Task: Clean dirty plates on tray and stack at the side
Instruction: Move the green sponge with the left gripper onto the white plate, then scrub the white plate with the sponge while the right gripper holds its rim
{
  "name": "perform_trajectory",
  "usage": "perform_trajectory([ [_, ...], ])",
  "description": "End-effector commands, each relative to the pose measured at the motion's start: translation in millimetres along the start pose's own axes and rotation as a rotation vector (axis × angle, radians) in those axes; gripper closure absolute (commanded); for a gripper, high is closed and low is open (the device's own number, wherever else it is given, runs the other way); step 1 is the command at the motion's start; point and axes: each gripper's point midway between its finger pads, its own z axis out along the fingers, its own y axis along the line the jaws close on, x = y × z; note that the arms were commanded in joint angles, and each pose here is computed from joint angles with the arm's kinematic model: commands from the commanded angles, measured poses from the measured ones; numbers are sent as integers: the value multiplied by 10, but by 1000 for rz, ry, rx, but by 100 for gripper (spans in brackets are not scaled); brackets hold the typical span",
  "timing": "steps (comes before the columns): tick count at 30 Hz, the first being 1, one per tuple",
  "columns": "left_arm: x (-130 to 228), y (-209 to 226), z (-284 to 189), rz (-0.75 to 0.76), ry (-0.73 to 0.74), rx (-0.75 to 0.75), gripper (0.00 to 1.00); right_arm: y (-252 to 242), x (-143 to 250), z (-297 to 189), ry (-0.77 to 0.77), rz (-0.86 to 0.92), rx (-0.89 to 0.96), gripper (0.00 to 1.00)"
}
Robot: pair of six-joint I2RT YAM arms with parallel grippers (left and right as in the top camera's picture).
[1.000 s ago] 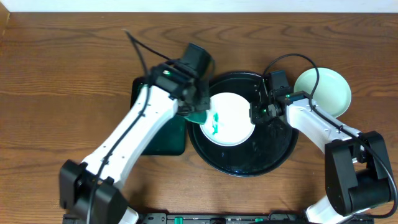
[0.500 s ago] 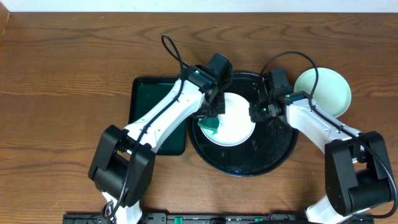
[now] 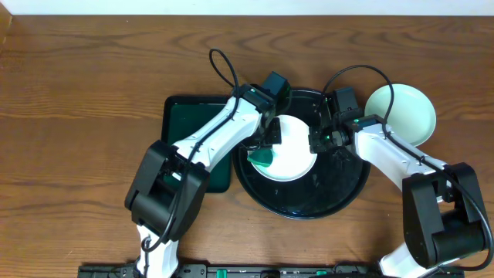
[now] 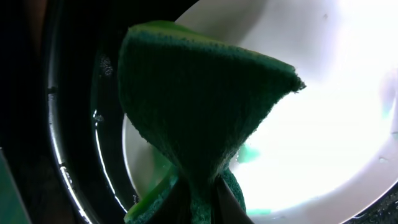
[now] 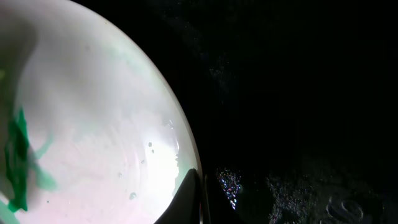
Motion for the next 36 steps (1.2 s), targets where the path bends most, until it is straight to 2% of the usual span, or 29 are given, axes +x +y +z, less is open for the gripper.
perform_trajectory([
  [1,-41,-45,32,-3,-6,7,93,45,42,-9,1,-24,-3,99],
  [13,-14,-23,217,6,-23,13,93,121,70,8,4,-49,-3,99],
  [25,129,73,399,-61,45,-16,93,124,66,10,2,-50,-4,99],
  [30,283,-121,637,-13,165,96,93,129,68,10,2,-52,-4,99],
  [36,377,-334,573,17,230,218,93,129,69,11,2,-51,-4,99],
])
